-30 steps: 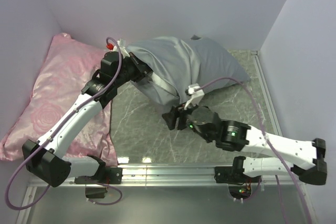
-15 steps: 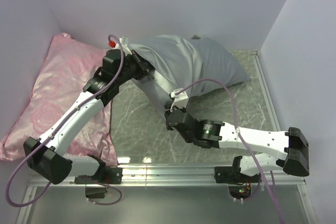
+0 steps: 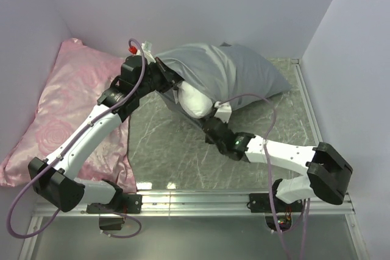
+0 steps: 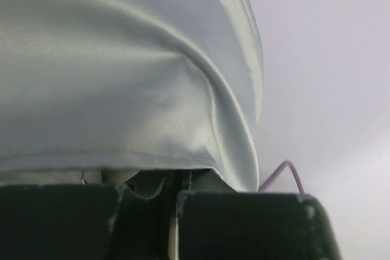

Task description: Remove the pillowcase from the pillow

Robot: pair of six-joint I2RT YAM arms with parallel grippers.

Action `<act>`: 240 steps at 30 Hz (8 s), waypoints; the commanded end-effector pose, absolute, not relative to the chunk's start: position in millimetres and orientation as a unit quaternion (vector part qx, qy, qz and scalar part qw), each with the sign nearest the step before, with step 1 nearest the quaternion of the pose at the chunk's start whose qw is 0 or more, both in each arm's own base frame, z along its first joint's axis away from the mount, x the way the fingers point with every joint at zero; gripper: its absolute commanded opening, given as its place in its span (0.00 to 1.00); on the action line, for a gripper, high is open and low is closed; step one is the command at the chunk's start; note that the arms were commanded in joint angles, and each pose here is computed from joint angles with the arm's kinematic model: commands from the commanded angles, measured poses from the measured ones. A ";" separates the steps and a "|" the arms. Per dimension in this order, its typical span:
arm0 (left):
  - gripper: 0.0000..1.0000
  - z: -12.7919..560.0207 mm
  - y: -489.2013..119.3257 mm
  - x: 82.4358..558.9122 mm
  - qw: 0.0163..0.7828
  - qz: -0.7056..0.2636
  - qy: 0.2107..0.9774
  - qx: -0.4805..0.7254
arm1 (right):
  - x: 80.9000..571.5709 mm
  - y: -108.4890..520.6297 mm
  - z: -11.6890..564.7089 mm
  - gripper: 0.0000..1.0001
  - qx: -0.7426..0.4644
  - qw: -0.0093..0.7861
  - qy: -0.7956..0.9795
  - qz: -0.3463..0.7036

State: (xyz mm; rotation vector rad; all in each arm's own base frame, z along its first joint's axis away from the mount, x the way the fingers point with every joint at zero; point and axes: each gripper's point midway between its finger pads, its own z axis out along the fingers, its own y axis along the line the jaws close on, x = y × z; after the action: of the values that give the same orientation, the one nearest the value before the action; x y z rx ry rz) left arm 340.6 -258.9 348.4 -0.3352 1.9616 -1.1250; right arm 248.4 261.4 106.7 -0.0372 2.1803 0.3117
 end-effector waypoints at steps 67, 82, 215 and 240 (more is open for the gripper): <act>0.12 416.5 -275.5 230.8 0.443 -0.573 0.689 -0.005 | 233.1 239.5 315.0 0.00 -0.187 0.612 0.767 -0.042; 0.66 495.4 -240.1 228.4 0.567 -0.506 0.649 0.041 | 251.7 179.1 385.2 0.00 -0.060 0.642 0.762 0.060; 0.94 335.9 -166.9 296.1 0.450 -0.521 0.693 -0.213 | 256.7 239.6 455.0 0.00 -0.021 0.612 0.705 0.356; 0.78 323.1 -194.6 246.4 0.376 -0.562 0.689 -0.262 | 231.9 314.1 401.0 0.00 -0.072 0.596 0.726 0.335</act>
State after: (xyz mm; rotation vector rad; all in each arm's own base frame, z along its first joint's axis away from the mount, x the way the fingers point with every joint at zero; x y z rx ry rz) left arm 246.6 -197.0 328.0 -0.5983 1.7509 -1.4386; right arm 225.0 313.0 339.3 -0.2958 1.8531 0.6969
